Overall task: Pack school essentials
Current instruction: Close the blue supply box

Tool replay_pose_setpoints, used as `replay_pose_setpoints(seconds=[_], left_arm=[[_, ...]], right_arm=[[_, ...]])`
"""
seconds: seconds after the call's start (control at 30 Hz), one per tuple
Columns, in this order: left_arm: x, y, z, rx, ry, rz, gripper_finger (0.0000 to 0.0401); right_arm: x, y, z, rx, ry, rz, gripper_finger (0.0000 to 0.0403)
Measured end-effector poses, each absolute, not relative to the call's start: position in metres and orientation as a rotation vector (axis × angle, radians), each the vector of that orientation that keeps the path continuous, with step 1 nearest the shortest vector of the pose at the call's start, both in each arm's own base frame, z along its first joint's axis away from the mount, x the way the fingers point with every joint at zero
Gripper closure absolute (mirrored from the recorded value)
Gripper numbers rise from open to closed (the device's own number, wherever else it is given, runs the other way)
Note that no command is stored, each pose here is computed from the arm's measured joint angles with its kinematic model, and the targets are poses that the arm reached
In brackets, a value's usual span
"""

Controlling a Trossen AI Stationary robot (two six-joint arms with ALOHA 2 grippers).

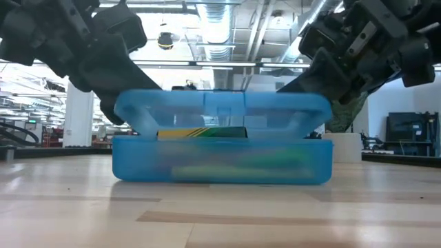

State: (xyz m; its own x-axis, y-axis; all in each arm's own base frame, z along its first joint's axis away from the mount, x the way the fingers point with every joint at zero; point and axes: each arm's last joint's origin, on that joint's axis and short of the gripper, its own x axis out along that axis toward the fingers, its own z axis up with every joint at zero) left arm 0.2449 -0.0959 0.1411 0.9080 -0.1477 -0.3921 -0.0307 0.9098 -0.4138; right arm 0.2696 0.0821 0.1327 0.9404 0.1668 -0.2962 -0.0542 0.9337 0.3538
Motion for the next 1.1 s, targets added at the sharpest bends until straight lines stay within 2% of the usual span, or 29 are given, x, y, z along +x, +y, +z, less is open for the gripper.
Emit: replay_pose_setpoints(seconds=[0.23, 1.1], left_arm=[[0.262, -0.112, 0.131, -0.397, 0.484, -0.111, 0.0397], [0.260, -0.113, 0.127, -0.406, 0.535, -0.096, 0.0397]], right_arm=[[0.266, 0.093, 0.131, 0.338, 0.351, 0.154, 0.0390], [0.260, 0.101, 0.125, 0.305, 0.425, 0.167, 0.0390]])
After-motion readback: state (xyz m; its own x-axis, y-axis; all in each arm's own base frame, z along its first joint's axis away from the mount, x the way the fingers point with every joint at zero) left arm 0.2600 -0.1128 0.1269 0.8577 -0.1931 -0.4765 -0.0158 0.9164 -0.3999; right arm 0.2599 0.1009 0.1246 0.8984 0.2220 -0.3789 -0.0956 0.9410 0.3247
